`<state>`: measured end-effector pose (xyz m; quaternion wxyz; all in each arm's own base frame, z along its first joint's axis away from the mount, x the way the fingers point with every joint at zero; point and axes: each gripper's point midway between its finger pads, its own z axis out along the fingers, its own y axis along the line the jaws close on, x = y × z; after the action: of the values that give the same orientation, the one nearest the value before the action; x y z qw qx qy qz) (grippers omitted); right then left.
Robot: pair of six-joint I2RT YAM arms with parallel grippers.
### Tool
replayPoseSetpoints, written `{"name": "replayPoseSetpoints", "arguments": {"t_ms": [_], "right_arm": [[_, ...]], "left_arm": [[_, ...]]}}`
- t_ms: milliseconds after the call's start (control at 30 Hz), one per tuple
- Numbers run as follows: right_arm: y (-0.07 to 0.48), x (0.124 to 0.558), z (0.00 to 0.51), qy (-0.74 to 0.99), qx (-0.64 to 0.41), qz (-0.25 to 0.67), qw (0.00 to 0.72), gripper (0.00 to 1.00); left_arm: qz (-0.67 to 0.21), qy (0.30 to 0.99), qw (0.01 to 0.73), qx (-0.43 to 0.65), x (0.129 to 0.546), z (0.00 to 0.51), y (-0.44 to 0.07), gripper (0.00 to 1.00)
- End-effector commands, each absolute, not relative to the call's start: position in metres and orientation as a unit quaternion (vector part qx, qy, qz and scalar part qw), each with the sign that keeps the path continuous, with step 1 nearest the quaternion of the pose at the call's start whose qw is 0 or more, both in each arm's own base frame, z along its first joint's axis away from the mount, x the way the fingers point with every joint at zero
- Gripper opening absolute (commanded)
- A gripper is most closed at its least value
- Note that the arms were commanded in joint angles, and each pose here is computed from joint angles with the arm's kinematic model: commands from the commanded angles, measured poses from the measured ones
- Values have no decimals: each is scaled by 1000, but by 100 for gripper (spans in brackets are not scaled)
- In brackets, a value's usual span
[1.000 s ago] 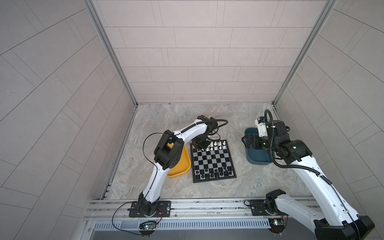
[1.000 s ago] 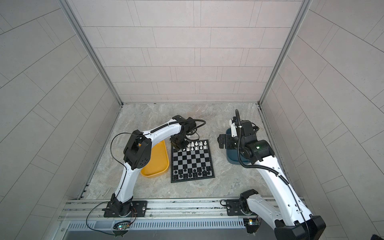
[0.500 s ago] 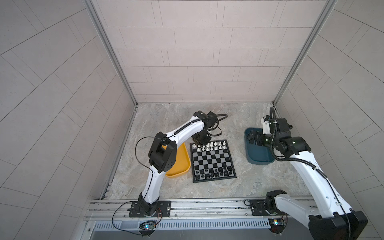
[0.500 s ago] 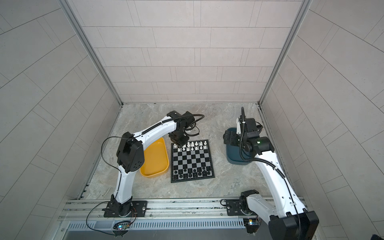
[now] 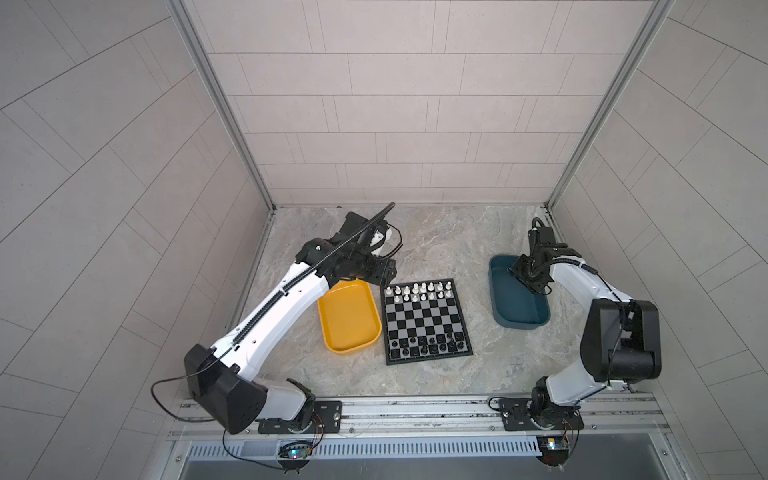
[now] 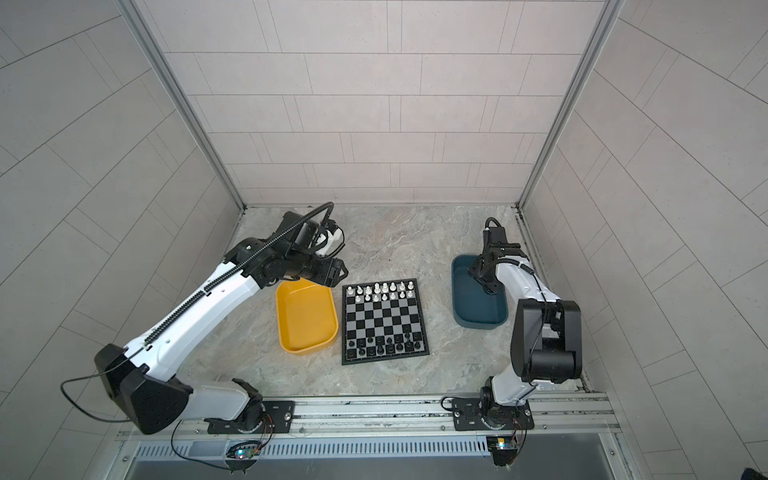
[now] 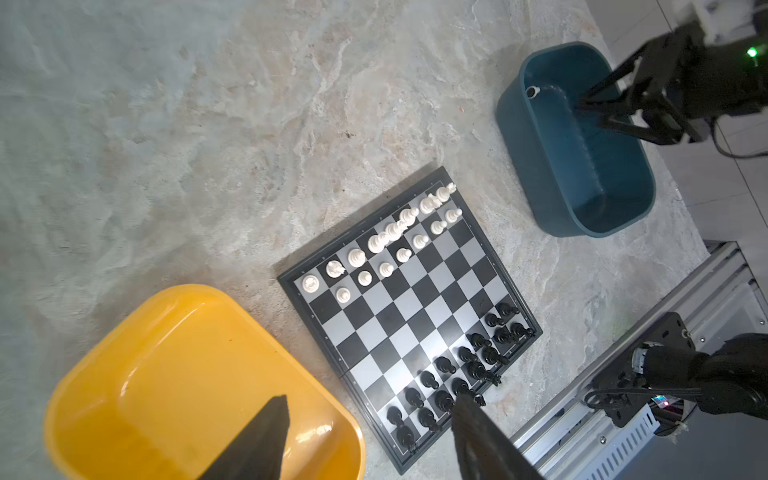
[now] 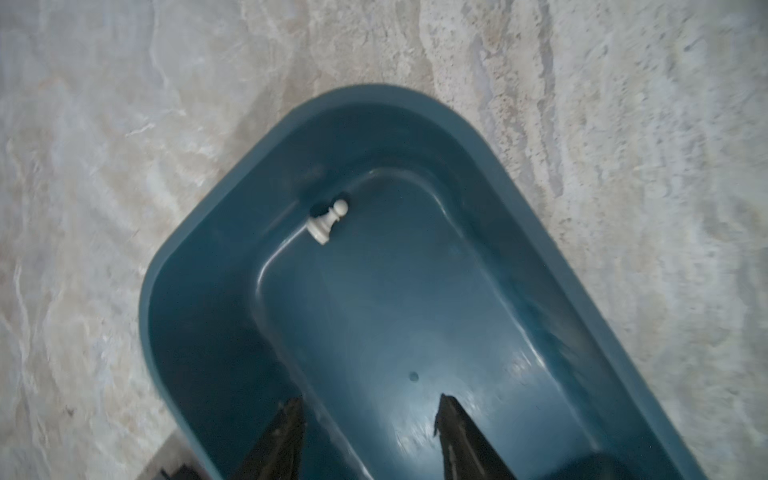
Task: Set up the chess pieces on the board
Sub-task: 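Open the left gripper and raise it off the pawn, then lower the right gripper into the teal bin and close on the last white pawn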
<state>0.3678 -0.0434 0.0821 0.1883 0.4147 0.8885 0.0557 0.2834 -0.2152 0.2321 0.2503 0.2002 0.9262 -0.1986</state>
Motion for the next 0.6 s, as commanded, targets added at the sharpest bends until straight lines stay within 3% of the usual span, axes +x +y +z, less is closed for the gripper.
{"name": "replayPoseSetpoints", "arguments": {"t_ms": [0,567], "right_arm": [[-48,389,79,851,483,71,193,49],[-59,416,34,822,544,72,152,39]], "left_arm": [[-250,904,282,201,287,238,-232,70],[-257,903,273,209,281,199,-232,72]]}}
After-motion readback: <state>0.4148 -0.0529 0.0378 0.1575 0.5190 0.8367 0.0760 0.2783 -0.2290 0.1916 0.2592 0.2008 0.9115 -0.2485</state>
